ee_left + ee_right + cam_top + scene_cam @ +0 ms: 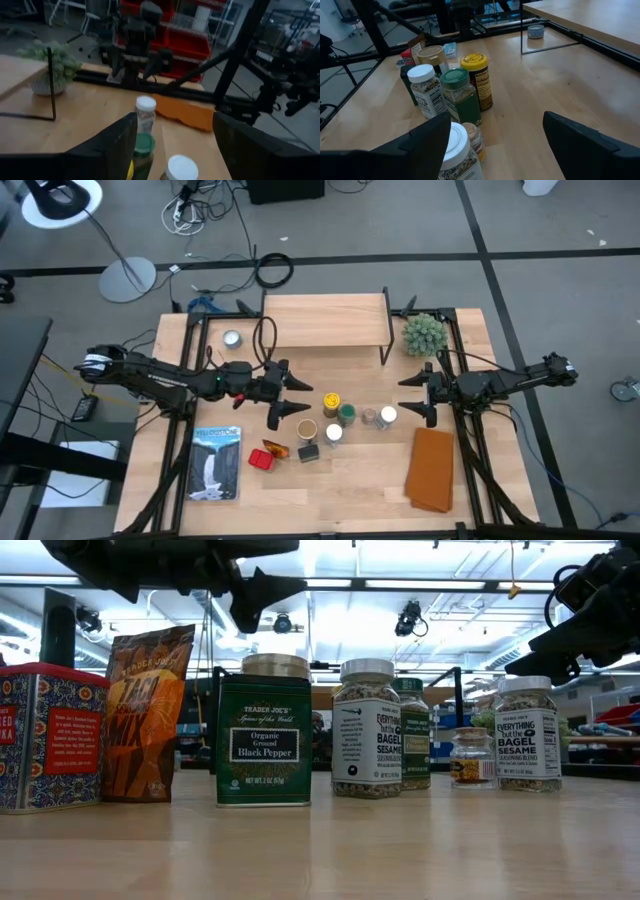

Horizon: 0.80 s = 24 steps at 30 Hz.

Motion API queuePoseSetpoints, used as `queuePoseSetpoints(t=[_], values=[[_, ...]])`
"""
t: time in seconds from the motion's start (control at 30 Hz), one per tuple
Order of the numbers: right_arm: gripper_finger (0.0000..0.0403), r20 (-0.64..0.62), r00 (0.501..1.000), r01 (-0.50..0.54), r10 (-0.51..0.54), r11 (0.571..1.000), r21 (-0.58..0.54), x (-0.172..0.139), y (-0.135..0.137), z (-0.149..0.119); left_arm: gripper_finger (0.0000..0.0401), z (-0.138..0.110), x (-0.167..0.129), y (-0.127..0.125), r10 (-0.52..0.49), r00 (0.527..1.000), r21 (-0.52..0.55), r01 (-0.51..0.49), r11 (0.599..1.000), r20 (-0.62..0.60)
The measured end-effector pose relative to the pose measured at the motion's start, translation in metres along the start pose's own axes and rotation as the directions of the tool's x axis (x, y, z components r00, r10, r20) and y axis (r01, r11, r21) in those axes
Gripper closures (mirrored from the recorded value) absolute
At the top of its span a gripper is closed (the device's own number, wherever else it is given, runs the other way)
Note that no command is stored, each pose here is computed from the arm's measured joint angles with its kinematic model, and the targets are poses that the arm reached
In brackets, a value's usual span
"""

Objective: Shelf spices
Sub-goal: Put the yellow bottle seasoning on the shelf

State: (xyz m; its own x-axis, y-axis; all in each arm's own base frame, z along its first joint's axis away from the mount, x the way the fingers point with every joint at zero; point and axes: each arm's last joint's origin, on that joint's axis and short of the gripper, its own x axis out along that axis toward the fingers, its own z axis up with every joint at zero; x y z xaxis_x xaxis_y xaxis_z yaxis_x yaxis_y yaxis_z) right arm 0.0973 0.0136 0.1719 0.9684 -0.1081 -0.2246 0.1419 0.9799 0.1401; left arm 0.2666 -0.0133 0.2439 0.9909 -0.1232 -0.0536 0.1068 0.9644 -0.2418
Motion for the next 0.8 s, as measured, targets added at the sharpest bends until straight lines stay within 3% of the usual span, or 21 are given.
queuePoseSetpoints(t=[0.47,0.8], values=[[0.0085,0.001,1.0,0.0,0.0,1.0,0.0,0.0,0.0,0.0001,0.0129,-0.0003,0.0,-0.0003,-0.002,1.0,0.03,0.002,1.0,-0.001],[0.0085,0.0,1.0,0.0,0.0,1.0,0.0,0.0,0.0,0.0001,0.0034,-0.0018,0.0,0.0004,0.012,1.0,0.017,-0.012,1.0,-0.015]])
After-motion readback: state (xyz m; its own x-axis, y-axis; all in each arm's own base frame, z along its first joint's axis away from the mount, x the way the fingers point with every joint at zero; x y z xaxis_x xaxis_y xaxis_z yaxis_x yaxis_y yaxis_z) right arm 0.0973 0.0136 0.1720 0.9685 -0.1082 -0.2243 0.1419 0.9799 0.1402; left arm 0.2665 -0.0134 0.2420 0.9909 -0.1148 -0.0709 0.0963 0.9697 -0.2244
